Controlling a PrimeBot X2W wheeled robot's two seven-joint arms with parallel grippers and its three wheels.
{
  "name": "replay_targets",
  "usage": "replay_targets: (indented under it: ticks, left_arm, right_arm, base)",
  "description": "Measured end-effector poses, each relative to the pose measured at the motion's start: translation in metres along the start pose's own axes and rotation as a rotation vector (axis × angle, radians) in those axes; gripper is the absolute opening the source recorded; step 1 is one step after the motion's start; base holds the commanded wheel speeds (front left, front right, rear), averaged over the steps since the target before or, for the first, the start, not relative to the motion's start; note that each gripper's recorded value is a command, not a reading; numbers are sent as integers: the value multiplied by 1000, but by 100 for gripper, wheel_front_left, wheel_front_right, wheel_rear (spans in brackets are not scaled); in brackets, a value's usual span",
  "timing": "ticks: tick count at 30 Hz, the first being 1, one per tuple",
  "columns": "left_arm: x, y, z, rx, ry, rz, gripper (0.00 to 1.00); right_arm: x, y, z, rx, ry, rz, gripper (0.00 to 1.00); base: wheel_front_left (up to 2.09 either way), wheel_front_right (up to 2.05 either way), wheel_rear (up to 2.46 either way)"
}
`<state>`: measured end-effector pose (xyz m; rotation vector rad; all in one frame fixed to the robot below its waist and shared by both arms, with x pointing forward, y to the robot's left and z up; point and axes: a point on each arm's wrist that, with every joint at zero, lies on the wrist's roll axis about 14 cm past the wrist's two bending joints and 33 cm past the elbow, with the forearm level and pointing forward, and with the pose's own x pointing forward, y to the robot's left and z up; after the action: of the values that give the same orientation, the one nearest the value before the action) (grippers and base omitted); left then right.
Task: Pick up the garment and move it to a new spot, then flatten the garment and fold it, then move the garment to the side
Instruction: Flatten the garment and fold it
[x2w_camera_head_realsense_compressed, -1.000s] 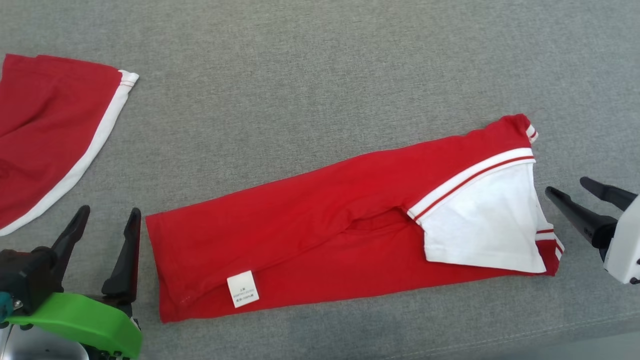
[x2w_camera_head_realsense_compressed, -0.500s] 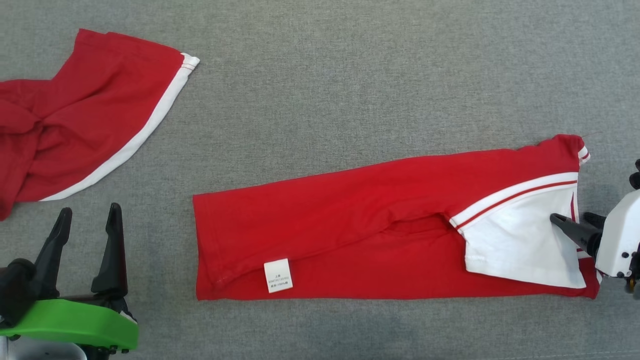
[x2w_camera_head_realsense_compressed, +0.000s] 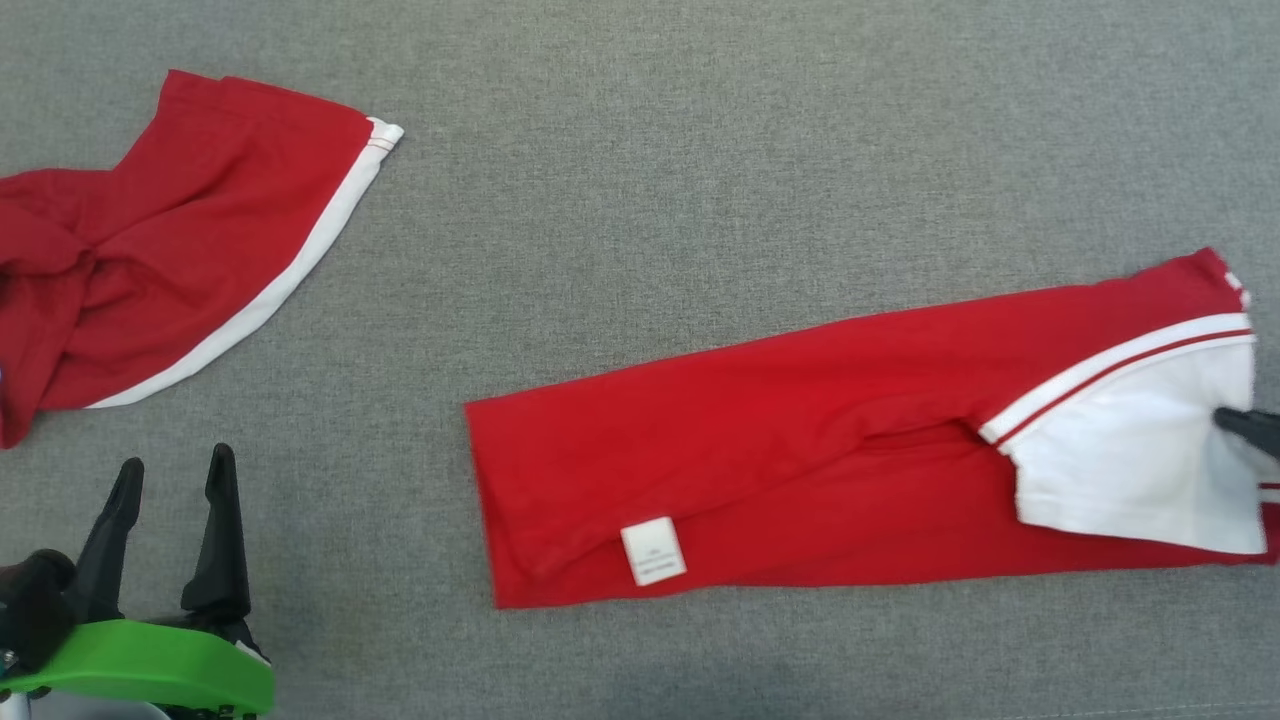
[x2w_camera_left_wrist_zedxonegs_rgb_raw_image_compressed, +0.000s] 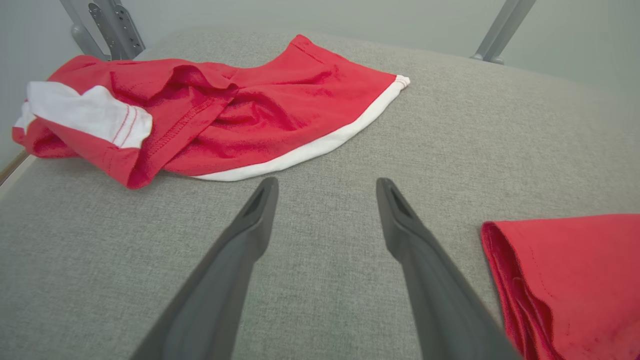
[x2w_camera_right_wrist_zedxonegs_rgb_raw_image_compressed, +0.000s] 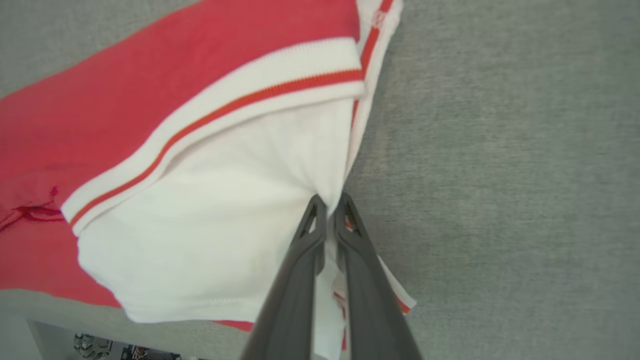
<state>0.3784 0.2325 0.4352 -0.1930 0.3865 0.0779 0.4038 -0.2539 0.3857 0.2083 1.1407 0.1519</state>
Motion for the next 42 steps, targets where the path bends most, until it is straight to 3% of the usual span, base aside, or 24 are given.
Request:
replay_targets:
  ticks: [6,10,16,24,32,42]
  left_arm:
    - [-5,-18,-7,-30,-12,-71,100]
    - [-8,-24,-9,-56,-38,-94,100]
    - [-14,-29,-4,-83,-95,-113,100]
    - [-27,-48,4,-97,-164,-162,100]
    - [-39,-52,14,-114,-230,-168,100]
    - [-41,-59,4,-148,-227,-182,100]
  right_arm:
    - [-54,-69,26,70,-117,-212,0]
    - [-81,-81,35,76,-179,-248,0]
    - [-90,-14,40,-48,-253,-63,0]
    - [-79,94,9,-211,-267,174,0]
    - [-53,146,-6,-269,-272,246,0]
    - [5,209,-7,-371,-175,285,0]
  base:
    - [0,0,0]
    - [0,0,0]
    - [0,0,0]
    - [0,0,0]
    - [0,0,0]
    - [0,0,0]
